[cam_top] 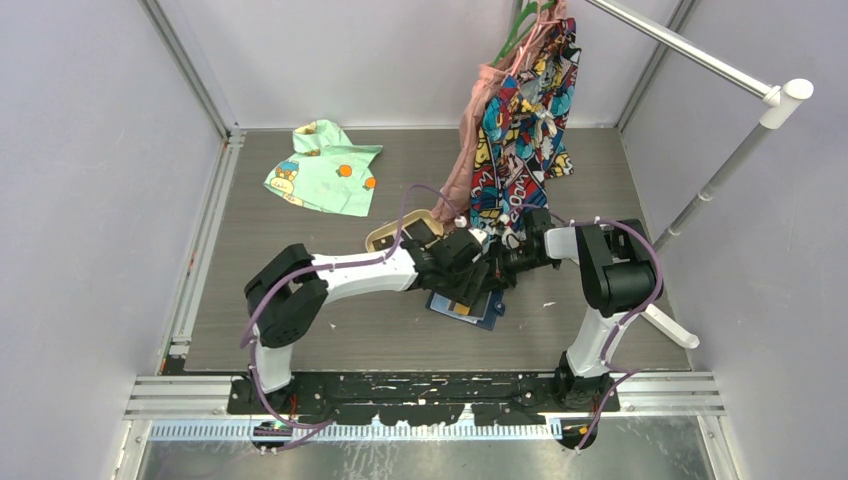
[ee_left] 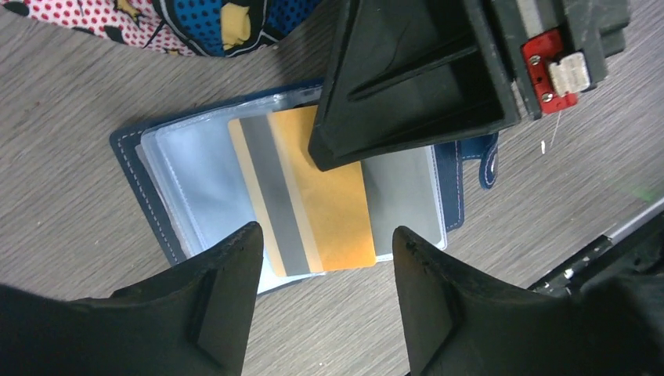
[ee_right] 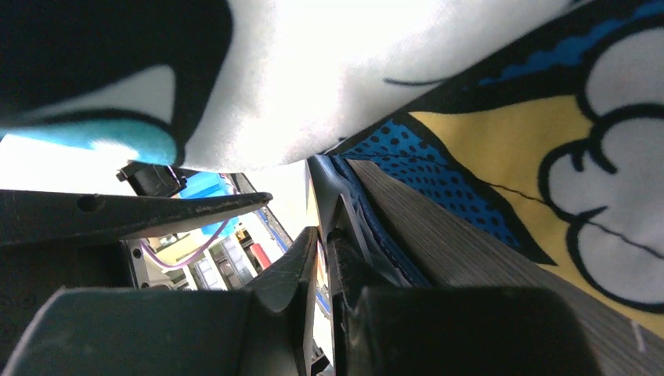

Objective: Put the credit cards into the card holder
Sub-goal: Insert the credit card into the card holder.

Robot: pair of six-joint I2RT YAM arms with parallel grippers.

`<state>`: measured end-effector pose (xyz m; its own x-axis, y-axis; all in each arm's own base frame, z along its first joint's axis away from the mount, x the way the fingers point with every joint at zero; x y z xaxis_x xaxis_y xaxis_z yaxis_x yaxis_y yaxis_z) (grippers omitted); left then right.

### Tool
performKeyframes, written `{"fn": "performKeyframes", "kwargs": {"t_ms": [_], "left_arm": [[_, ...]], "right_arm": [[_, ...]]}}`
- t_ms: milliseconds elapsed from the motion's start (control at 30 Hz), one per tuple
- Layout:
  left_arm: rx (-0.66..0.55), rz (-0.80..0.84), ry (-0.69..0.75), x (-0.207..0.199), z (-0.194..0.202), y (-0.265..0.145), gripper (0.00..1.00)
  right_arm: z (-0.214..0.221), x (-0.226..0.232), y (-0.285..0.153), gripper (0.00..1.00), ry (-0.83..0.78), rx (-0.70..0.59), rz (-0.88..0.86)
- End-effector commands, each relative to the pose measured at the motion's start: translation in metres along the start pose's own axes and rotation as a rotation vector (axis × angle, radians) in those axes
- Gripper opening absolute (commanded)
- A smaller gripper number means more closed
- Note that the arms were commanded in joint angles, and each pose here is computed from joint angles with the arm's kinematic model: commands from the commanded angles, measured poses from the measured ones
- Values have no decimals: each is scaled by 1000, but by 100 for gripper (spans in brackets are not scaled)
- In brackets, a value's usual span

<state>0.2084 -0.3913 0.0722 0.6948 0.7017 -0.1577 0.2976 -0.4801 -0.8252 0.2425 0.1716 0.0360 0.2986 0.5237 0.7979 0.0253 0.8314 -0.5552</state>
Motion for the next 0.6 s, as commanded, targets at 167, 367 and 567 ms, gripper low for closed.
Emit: {"fn": "performKeyframes", "kwargs": {"t_ms": [167,367,567], "left_arm": [[-33,-103,90,4,-19,10,66],[-6,-184,125,11,-15,16,66],[12,-219,117,16,-8,17,63]], "right_arm": [[-5,-1,2,16,-21,-1,21],[-5,-1,3,17,-20,2,23],[-5,-1,2,19,-20,6,26]]}}
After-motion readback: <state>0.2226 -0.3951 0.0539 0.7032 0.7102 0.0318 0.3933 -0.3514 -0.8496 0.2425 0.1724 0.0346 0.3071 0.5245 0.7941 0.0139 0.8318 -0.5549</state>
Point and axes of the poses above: each gripper's point midway between its finger pads, its own y axis out along the fingers, its own x axis along the line the jaws close on, z = x × y, the point moved 2 cm from there along -y, back along the fingers, and after that the axes turned 13 degrees about y, right-handed, at the moved point
